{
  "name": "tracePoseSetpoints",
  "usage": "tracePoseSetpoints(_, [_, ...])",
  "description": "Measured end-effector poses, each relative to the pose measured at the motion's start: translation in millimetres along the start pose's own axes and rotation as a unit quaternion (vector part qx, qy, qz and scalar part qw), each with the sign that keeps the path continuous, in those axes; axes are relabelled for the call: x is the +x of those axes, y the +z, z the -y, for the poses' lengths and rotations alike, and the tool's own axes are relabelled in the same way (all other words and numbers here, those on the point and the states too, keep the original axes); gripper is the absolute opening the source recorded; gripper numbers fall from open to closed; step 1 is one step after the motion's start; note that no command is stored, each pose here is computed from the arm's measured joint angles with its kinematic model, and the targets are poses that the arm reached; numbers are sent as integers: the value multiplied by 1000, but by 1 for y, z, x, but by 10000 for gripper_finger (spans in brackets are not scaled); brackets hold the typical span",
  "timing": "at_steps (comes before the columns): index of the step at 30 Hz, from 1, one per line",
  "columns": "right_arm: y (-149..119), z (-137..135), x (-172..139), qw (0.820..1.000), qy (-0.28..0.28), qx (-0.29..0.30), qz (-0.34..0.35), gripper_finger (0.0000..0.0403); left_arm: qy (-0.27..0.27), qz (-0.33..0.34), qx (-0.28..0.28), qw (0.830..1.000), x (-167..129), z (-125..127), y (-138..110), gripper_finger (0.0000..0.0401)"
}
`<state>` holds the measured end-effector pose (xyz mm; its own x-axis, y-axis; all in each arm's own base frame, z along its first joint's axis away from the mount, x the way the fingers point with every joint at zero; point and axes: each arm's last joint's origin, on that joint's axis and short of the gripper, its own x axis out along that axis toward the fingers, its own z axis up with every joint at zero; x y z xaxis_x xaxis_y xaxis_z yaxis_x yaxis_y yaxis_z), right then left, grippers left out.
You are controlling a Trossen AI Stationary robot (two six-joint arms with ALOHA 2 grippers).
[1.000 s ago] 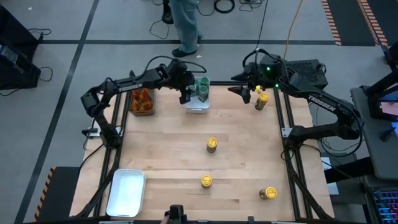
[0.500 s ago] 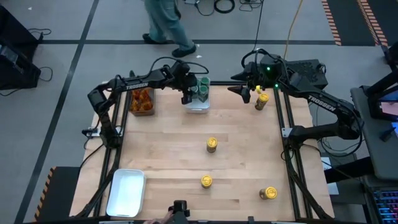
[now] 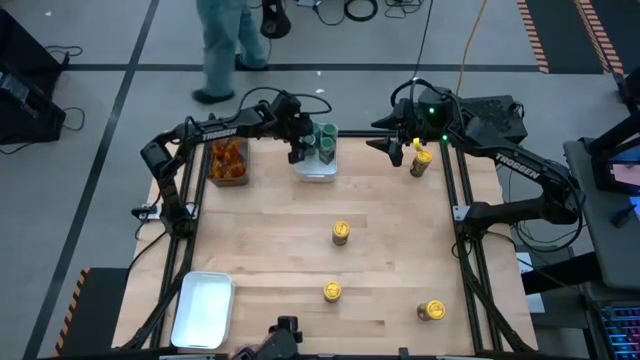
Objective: Sort spices by type
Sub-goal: Put the green seasoning bottle into the top white bin, then put the middle yellow seasoning bottle into the bottom white bin
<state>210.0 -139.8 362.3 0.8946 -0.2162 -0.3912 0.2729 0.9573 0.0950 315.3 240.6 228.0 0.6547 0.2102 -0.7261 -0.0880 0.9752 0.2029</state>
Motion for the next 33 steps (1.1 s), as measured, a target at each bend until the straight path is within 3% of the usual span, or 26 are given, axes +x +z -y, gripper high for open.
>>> tracePoseSetpoints(17, [-1, -1, 0, 1000, 5, 16, -5, 274, -8, -1, -5, 1000, 12, -1, -5, 222])
tracePoseSetpoints(28, [-5, -5, 1, 999, 13, 43, -26, 274, -11, -5, -26, 1000, 12, -1, -6, 304])
tracePoseSetpoints(33, [-5, -8, 2, 998, 17, 63, -28, 274, -9, -1, -33, 999, 4, 0, -3, 319])
